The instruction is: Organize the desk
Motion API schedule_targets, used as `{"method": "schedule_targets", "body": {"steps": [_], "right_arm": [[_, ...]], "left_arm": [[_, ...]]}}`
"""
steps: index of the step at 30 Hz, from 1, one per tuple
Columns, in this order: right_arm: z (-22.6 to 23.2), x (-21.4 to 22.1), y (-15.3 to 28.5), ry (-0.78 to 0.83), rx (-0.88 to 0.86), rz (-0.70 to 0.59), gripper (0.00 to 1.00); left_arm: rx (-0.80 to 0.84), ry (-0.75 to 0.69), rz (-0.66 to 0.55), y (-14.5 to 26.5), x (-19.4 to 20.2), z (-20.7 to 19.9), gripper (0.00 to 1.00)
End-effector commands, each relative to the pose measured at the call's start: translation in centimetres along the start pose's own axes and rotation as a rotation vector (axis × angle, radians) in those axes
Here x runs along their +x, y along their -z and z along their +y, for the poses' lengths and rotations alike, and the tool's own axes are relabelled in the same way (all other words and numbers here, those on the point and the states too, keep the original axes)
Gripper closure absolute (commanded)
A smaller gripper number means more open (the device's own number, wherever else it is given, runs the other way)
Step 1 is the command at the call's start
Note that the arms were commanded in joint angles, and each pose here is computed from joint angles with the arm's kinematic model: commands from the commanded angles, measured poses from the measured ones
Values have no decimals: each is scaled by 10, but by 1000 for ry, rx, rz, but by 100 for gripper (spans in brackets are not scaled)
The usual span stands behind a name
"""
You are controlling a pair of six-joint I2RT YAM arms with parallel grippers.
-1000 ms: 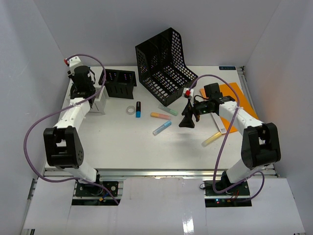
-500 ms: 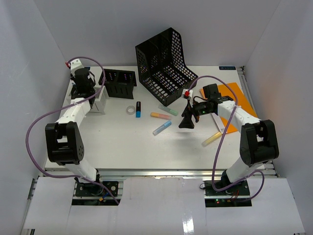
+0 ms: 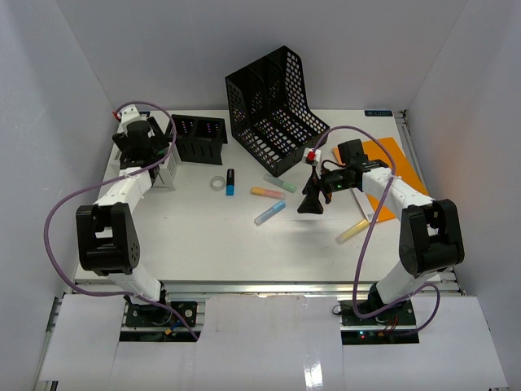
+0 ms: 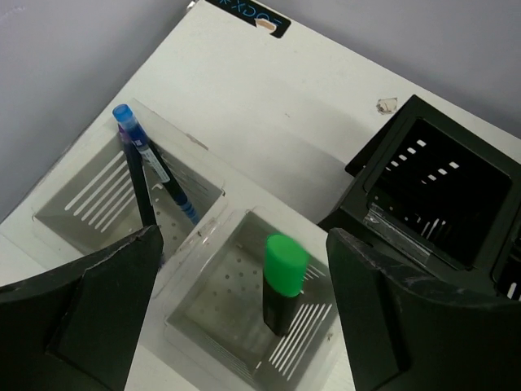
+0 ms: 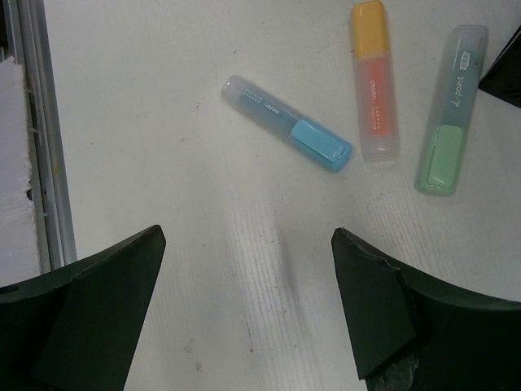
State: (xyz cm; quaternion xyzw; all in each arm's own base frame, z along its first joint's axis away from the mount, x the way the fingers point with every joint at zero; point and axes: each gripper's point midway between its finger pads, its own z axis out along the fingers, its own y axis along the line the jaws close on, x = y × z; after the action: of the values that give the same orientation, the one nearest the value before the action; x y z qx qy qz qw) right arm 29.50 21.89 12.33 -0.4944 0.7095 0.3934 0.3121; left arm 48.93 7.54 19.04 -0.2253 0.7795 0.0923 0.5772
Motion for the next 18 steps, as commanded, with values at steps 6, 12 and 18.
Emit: {"method": "schedule_targets", "body": {"steps": [6, 12, 18], "right_arm": [[-1, 0, 1, 1, -5, -20, 11], [-3, 3, 0, -13, -9, -16, 10], [-5, 5, 0, -23, -4, -13, 10]], "left_arm": [[563, 16, -27, 89, -47, -80, 3], [948, 121, 187, 159, -3, -144, 2], [1009, 116, 419, 170, 73, -193, 13]]}}
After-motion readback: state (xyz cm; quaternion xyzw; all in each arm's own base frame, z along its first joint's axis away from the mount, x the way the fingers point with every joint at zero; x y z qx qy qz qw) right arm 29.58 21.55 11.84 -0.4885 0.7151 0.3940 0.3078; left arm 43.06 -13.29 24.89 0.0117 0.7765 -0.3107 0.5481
